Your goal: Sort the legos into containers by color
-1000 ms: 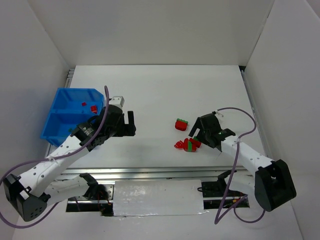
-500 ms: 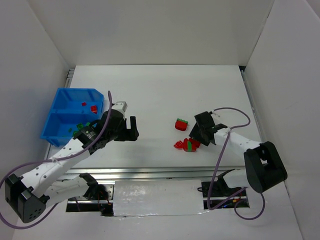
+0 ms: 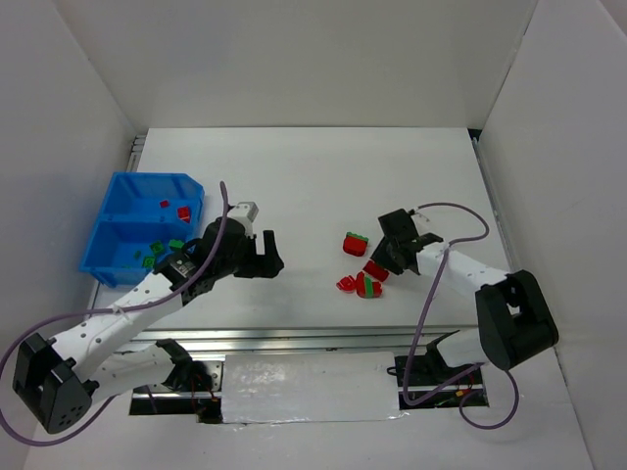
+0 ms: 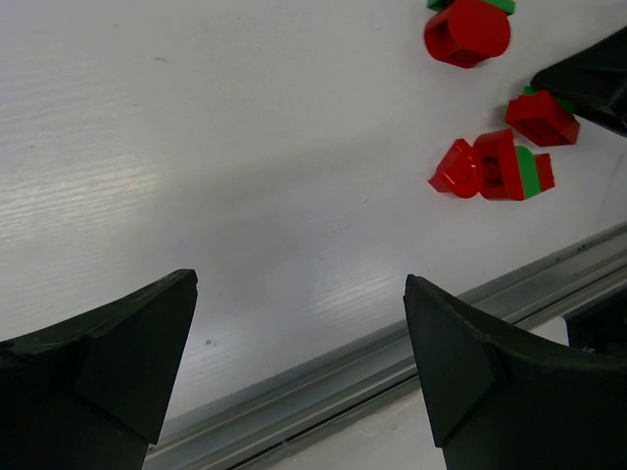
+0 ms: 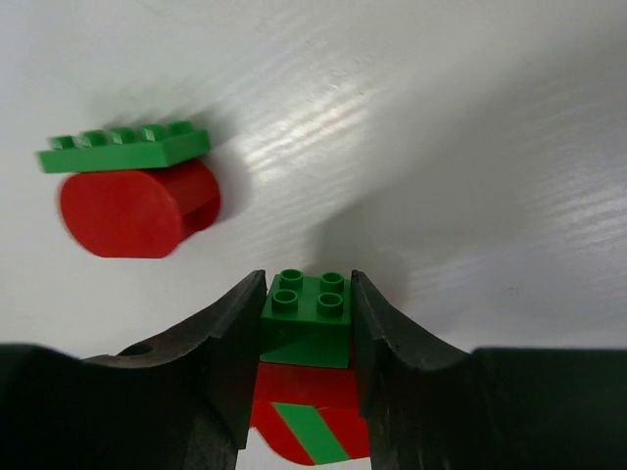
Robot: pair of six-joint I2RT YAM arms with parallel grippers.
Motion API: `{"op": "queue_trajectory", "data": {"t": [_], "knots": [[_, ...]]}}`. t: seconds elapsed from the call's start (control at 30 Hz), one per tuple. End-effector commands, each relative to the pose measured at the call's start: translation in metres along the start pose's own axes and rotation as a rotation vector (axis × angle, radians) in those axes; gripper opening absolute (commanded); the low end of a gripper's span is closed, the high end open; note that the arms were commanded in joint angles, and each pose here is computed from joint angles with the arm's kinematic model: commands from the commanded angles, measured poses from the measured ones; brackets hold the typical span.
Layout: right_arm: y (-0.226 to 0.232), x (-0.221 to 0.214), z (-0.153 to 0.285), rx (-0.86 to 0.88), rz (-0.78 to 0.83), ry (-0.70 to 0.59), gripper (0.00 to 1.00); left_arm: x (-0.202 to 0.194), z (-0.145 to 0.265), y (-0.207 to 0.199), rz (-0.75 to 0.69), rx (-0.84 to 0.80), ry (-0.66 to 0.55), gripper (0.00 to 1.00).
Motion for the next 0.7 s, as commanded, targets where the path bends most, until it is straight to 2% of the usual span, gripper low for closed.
{"op": "queue_trajectory", "data": {"t": [0.0,0.17,0.2,0.33,0.47,0.67], "knots": [[0.02,0.032,0.021,0.055,-0.065,-0.104,0.11,0.004,-0.008,-0.03,-0.001,-0.221,-0.016,1.0],[0.029,0.043,0.056,0.177,-0.237,-0.201,0.08,0.007,-0.01,-0.084,-0.081,-0.511,-0.039,0.99],[0.03,0.048,0.07,0.216,-0.28,-0.253,0.0,0.014,-0.006,-0.1,-0.105,-0.574,-0.076,1.0],[0.038,0.048,0.102,0.32,-0.428,-0.317,0.0,0.011,0.001,-0.142,-0.177,-0.699,-0.116,0.99],[0.046,0.048,0.147,0.459,-0.499,-0.387,0.0,0.018,0.002,-0.165,-0.225,-0.759,-0.186,1.0],[0.051,0.047,0.181,0.557,-0.593,-0.417,0.0,0.024,-0.002,-0.191,-0.304,-0.764,-0.24,1.0]]}}
Point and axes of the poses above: each gripper's point midway between its finger pads, its own z axis back along the fingers, its own y axis along the line the jaws close on, x = y × z, the point moved 6 cm from there along z, back along the fingers, and after that the axes turned 13 degrees about z, right-handed, at the moved point
